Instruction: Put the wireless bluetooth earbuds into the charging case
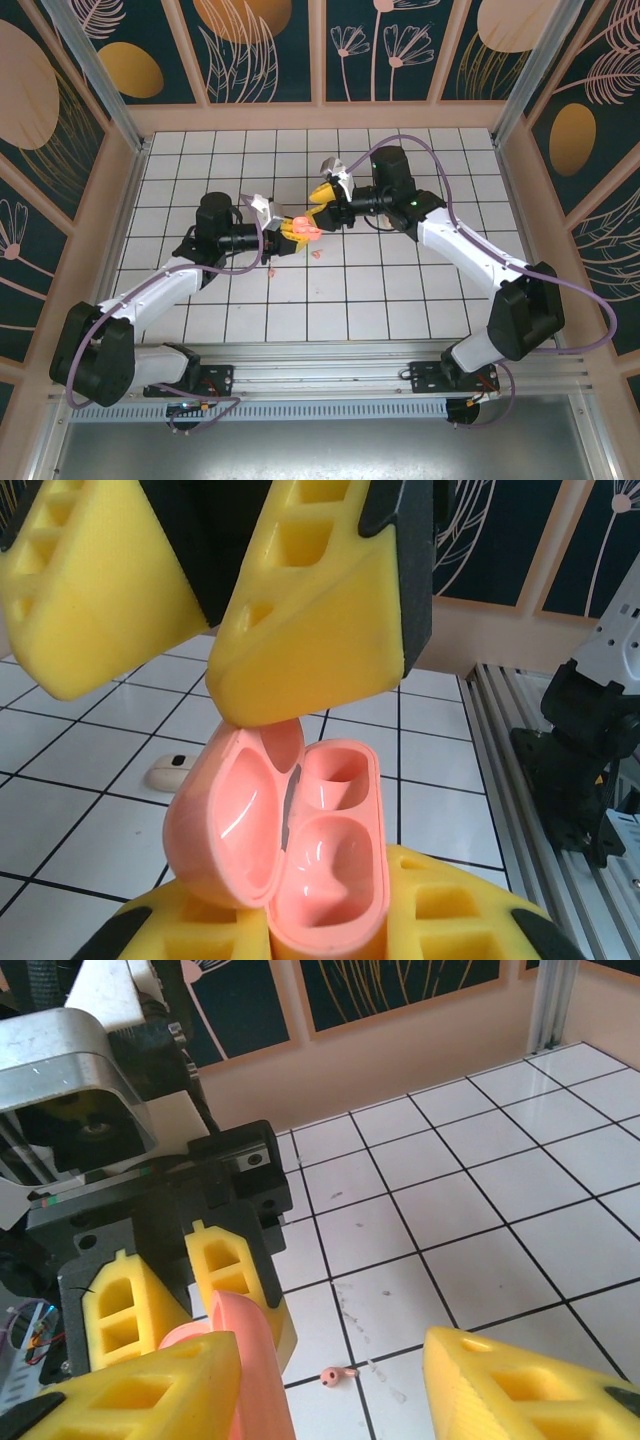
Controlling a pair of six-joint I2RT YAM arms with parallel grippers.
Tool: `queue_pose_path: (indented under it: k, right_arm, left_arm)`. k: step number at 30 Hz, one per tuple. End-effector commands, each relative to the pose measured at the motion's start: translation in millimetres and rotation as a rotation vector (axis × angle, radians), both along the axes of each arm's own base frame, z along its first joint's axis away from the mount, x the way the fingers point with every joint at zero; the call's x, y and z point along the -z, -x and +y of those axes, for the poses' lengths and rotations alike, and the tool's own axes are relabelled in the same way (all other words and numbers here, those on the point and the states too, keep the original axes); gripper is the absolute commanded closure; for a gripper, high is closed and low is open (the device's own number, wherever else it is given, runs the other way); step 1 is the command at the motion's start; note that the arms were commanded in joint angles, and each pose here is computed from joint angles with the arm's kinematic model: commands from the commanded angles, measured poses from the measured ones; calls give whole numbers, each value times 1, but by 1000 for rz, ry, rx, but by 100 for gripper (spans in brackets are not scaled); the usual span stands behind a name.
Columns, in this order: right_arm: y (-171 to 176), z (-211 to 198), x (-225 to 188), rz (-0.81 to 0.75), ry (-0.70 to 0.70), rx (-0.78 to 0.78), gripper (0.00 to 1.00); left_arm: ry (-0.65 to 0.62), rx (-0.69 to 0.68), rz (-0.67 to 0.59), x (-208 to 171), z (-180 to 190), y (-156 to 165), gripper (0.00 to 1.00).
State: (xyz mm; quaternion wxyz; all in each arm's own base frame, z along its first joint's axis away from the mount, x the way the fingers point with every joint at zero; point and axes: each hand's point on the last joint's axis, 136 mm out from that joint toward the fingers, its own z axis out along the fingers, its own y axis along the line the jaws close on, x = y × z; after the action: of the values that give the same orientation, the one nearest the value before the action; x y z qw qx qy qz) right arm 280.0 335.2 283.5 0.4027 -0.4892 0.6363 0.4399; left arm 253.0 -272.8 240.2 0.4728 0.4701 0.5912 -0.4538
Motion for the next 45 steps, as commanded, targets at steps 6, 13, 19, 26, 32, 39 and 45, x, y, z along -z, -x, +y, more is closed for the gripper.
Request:
queue_pose_path:
  k: [6, 13, 19, 26, 32, 39, 45]
  right_arm:
    - [19, 2, 6, 105, 12, -98, 50]
    - [28, -1, 10, 146, 16, -117, 49]
    - [26, 2, 15, 141, 28, -93, 49]
    - [8, 2, 2, 63, 17, -8, 49]
    - [33, -1, -14, 30, -32, -124, 43]
    - [45, -2, -12, 29, -30, -193, 49]
    - [46, -1, -15, 19, -30, -215, 71]
  left_arm:
    - [47, 25, -163, -42, 0, 6, 91]
    - [50, 12, -187, -50, 2, 6, 91]
    - [58, 18, -202, -57, 1, 7, 91]
    - [53, 17, -198, -54, 2, 8, 91]
    - [48, 22, -187, -47, 1, 7, 91]
    - [64, 34, -198, -53, 1, 10, 91]
    - [72, 36, -200, -57, 1, 12, 90]
